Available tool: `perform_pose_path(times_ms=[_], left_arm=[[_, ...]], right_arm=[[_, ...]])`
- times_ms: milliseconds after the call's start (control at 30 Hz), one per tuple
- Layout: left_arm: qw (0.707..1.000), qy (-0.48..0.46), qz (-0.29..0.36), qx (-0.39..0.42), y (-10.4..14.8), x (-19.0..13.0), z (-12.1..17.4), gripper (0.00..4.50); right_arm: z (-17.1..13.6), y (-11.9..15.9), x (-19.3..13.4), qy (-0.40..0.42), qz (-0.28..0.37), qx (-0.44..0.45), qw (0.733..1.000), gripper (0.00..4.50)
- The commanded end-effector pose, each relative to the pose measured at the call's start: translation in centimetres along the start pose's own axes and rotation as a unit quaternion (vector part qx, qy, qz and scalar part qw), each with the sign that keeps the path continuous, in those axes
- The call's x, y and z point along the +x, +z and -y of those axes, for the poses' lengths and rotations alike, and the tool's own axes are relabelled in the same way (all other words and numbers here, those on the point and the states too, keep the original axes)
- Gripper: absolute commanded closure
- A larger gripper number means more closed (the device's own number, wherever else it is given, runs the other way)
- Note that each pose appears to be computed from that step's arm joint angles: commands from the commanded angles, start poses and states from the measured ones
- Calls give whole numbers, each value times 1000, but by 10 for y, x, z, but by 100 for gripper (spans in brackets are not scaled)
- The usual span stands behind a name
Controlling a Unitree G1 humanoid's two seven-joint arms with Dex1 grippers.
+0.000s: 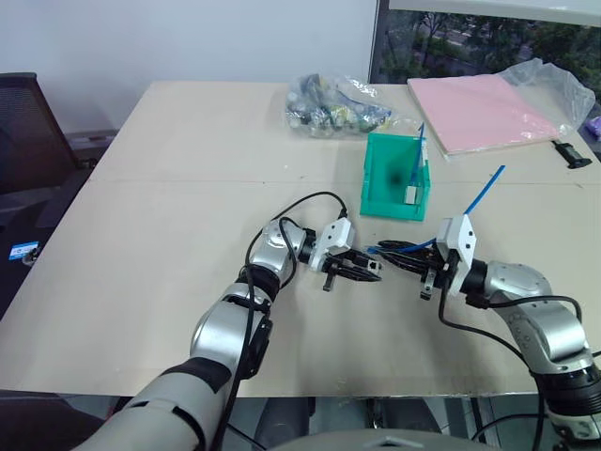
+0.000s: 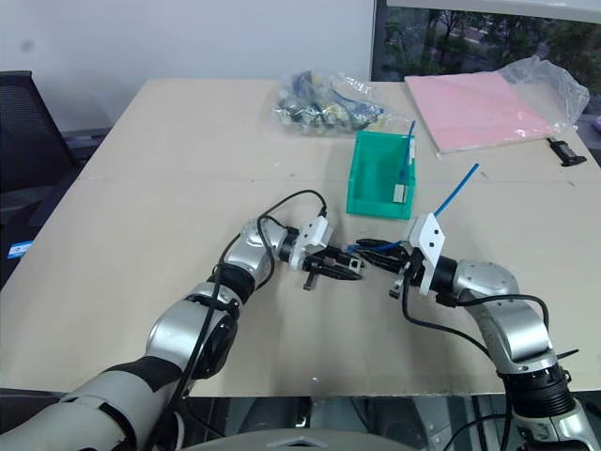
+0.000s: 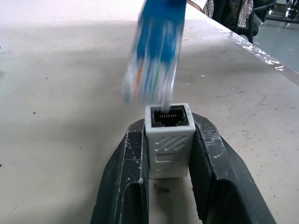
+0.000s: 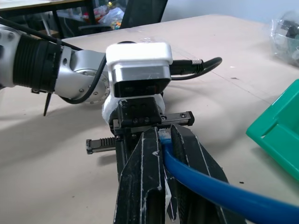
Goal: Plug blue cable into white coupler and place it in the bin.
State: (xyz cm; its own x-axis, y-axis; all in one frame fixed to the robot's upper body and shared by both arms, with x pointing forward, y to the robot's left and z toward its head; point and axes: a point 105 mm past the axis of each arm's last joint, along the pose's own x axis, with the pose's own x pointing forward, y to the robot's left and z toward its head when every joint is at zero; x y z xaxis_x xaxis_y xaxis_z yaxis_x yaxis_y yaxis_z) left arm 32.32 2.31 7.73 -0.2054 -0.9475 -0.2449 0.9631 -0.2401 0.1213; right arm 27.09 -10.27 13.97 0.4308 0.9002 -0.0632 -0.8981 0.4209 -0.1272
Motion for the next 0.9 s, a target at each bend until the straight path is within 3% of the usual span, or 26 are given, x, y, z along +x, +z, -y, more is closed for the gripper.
perform_pose_path(times_ms=[33,167,900], left_arm=[[1000,-7,-10,7,-3,0,3,394],[1000,-9,-15,10,-4,0,3,394],[999,-14,-32,18,-7,0,5,394]], right_arm=[[-3,13,-8,17,-7,-24,1000,450],[-5,4,-11,30,-43,-33,998,450],[-2,-13,-6,37,-94,-45,994,450]])
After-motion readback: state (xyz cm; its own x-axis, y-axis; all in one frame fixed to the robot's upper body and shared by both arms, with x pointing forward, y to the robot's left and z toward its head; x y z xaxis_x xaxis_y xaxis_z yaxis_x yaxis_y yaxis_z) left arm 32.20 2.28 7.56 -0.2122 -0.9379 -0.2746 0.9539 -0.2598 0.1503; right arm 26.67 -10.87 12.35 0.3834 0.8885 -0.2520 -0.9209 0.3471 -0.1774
